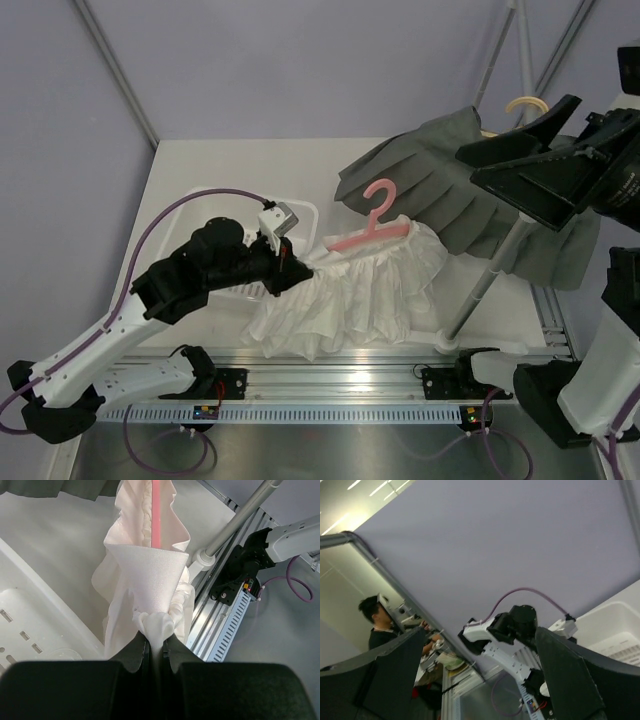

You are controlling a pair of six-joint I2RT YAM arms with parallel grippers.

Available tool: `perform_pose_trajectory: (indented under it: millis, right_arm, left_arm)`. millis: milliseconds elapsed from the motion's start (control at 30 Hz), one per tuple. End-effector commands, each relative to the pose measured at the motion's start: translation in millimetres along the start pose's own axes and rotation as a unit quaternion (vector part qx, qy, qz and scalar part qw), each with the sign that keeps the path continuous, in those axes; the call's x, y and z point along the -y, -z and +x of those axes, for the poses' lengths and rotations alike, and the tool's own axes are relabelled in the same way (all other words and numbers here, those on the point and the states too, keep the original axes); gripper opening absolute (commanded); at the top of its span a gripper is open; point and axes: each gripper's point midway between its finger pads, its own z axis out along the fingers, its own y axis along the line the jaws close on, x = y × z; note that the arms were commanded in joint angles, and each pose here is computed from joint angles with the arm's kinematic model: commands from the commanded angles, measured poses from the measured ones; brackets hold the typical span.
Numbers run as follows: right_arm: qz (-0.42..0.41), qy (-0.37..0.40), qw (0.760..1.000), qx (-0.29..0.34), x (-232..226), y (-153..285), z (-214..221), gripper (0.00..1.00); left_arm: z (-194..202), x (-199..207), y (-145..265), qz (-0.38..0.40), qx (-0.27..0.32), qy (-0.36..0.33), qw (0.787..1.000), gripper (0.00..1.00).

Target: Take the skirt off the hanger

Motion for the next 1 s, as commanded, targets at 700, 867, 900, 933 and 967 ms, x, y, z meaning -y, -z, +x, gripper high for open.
perform_pose_trajectory:
  millis: [700,867,900,933,967]
  right_arm:
    - [0.252,0.059,0.962,-0.087,131.5,-65.4,132.9,0.88]
    - [0.290,0.060,0.952,-0.082,154.9,-39.6,148.5,0.76]
    - [0.291,0.057,0.951,-0.085,157.0,-40.6,152.8,0.76]
    - [0.292,0.059,0.950,-0.095,160.3,-44.1,161.5,0.76]
    - [0.294,0.061,0.949,-0.093,160.5,-43.9,161.3,0.76]
  left_arm:
    - [-38.4,2.4,42.3,-0.008,0.093,-0.013,0.996,0.00]
    - [-41.3,16.7,56.4,0.022,0.109,-0.011,0.994,0.00]
    - [-42.5,20.7,59.2,0.032,0.113,-0.012,0.993,0.00]
    - [-44.6,29.7,64.7,0.052,0.120,-0.011,0.991,0.00]
    - [-45.4,32.8,67.0,0.060,0.123,-0.014,0.990,0.00]
